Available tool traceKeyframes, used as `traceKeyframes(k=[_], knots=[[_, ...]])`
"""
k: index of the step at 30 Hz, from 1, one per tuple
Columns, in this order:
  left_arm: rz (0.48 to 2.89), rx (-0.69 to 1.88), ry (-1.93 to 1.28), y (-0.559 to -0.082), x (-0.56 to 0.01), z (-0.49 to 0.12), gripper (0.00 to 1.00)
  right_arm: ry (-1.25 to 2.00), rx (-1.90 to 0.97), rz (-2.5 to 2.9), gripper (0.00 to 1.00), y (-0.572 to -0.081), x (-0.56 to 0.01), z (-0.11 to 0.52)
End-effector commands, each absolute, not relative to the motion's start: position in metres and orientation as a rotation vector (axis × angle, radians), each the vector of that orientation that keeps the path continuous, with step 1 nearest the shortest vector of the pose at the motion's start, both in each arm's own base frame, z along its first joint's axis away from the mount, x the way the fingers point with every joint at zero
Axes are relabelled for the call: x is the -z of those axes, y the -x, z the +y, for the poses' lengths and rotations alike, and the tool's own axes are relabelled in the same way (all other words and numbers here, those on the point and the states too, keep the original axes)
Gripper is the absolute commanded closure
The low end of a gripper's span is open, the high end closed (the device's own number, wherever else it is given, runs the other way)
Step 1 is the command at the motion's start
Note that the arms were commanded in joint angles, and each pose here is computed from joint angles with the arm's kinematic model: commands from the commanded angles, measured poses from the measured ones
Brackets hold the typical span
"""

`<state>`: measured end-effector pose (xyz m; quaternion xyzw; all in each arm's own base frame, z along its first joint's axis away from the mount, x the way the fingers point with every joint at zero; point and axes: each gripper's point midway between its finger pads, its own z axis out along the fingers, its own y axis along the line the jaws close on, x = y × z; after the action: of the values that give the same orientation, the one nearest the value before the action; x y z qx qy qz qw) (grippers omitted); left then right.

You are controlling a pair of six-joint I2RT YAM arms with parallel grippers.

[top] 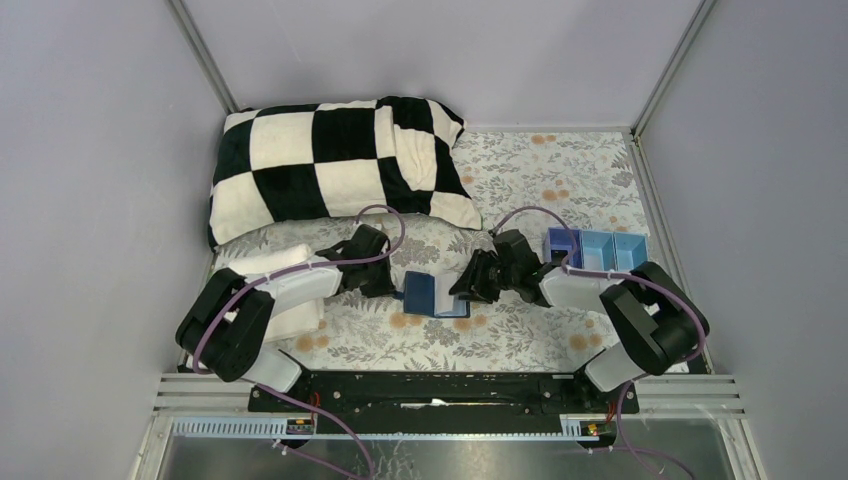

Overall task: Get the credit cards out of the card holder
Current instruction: Open the card holder at the center of the board.

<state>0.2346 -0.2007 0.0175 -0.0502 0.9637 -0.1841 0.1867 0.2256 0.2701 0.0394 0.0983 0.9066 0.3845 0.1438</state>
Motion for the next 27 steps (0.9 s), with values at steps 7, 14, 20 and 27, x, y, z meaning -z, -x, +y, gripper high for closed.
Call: traceKeyframes(k=[7,14,20,27], knots=[[2.759,0.499,0.067,-0.225,-0.010,-0.205,1.00,-0.248,-1.216,2.619,0.50,-0.224,-0.040,0.288],[2.744,0.568,0.059,-0.225,-0.022,-0.217,1.00,-0.209,-1.401,2.573,0.50,-0.222,-0.057,0.307],[2.740,0.568,0.043,-0.225,-0.030,-0.217,0.95,-0.098,-1.482,2.517,0.52,-0.220,-0.078,0.322],[2.740,0.594,-0.012,-0.223,-0.045,-0.219,0.62,0.011,-1.515,2.507,0.53,-0.215,-0.086,0.336]])
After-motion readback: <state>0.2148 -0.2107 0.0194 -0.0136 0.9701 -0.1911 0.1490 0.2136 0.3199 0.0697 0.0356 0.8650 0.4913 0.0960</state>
